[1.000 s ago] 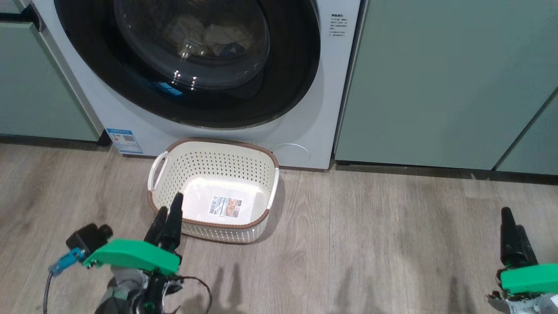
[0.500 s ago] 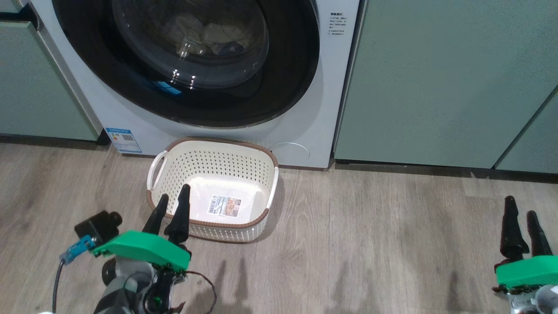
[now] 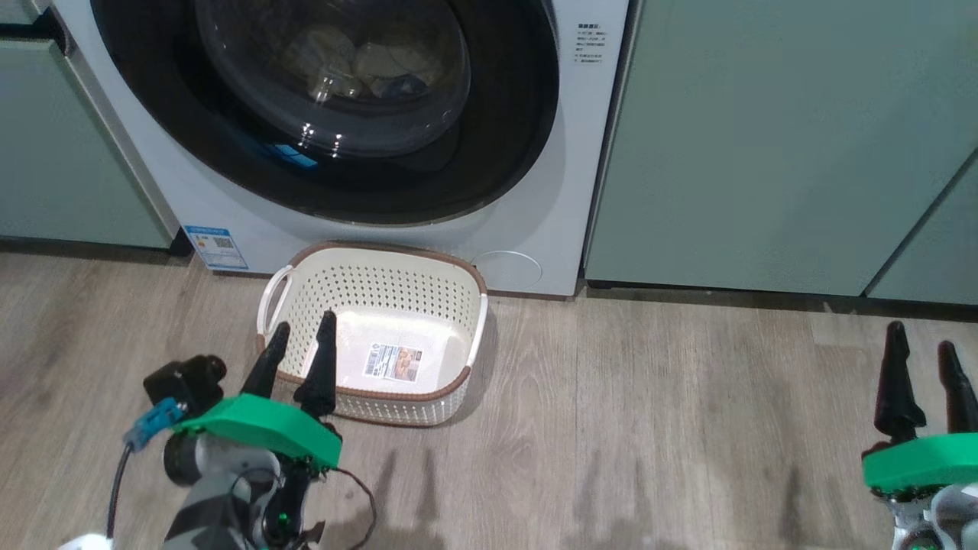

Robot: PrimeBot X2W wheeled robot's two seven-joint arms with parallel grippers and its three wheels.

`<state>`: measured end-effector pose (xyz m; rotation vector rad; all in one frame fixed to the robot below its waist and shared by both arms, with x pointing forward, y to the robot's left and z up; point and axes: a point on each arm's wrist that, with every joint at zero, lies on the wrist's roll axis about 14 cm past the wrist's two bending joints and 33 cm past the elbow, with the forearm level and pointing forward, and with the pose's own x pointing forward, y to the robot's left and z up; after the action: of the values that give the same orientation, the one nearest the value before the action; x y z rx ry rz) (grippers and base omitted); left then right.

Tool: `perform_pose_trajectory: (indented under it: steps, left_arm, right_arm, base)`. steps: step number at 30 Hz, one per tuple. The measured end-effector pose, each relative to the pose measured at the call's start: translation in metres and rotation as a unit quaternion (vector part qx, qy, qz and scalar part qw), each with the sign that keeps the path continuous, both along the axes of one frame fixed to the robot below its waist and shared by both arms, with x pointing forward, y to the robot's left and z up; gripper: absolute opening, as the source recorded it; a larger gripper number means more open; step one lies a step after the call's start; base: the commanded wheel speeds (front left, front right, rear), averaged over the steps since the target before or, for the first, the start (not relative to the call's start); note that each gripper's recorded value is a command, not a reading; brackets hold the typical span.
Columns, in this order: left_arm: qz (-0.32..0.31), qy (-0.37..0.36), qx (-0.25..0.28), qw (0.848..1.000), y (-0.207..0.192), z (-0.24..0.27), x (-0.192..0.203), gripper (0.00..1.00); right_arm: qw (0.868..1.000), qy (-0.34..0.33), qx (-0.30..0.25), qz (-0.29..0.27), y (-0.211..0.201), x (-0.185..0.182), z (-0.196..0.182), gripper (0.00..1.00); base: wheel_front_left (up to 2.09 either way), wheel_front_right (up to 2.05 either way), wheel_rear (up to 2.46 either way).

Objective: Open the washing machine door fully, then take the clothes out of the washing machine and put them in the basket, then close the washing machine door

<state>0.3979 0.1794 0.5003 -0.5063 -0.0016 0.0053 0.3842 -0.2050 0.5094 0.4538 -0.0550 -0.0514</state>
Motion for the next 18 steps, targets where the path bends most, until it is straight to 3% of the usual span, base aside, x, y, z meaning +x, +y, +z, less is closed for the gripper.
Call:
perform_pose_trajectory:
  steps: [18]
  left_arm:
    - [0.002, -0.039, 0.119, 0.992, -0.001, 0.021, 0.009, 1.0]
  right_arm:
    - [0.993, -0.032, -0.112, 0.007, 0.004, 0.005, 0.019, 1.0]
  base:
    - [0.0, 0.0, 0.0]
